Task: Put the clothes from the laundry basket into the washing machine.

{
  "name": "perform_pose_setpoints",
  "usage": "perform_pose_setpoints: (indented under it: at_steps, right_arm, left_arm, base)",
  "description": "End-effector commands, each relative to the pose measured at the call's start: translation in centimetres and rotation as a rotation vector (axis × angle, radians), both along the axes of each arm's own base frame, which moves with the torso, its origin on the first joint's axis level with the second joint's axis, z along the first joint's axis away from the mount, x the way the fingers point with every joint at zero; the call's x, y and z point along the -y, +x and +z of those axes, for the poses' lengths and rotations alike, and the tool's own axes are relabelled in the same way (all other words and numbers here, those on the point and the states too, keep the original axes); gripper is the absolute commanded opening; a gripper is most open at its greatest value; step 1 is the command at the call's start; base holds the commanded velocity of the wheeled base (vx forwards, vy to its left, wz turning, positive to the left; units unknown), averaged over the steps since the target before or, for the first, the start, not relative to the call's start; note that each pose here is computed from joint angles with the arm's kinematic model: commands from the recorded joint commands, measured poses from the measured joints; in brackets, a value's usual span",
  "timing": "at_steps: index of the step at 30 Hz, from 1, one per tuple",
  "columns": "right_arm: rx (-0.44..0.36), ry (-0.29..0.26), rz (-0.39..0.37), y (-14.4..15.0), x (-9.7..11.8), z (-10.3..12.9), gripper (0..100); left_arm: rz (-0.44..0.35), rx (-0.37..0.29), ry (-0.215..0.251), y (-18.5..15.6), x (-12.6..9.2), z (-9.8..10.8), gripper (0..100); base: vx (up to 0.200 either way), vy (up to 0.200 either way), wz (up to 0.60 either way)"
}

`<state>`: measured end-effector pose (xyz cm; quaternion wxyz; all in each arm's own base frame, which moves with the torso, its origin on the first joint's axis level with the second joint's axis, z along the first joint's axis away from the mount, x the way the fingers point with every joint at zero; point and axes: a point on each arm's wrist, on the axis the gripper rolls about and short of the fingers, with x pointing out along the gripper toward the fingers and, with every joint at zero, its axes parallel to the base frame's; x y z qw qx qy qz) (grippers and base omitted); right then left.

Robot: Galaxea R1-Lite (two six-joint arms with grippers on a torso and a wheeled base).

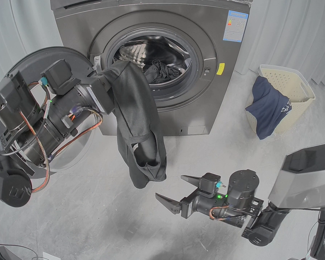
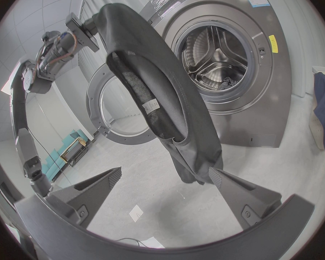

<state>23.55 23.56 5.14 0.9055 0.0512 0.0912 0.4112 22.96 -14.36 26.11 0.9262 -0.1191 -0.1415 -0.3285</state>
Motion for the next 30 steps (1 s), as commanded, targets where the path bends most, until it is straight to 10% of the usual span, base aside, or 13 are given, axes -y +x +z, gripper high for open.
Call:
perform_pose_setpoints:
  at_steps: [1, 19, 20, 30]
  right_arm:
    - [-0.009, -0.028, 0.017, 2.4, -2.6, -4.0, 100]
    - [0.083, 0.036, -0.059, 9.9, -5.5, -6.8, 100]
    - [0.087, 0.040, -0.061, 10.1, -5.5, -6.7, 0]
    - [0.125, 0.073, -0.072, 10.4, -5.7, -5.6, 0]
  left_arm:
    - [0.002, 0.008, -0.011, 0.0, 0.0, 0.4, 0]
    - [0.001, 0.009, -0.015, -0.1, -0.1, 0.4, 0]
    - [0.001, 0.009, -0.015, -0.1, -0.1, 0.4, 0]
    - [0.012, -0.001, -0.015, 0.1, -0.3, 0.2, 0]
  base:
    - [0.000, 0.000, 0.00]
    - [0.000, 0.000, 0.00]
    - [0.000, 0.000, 0.00]
    - [0.000, 0.000, 0.00]
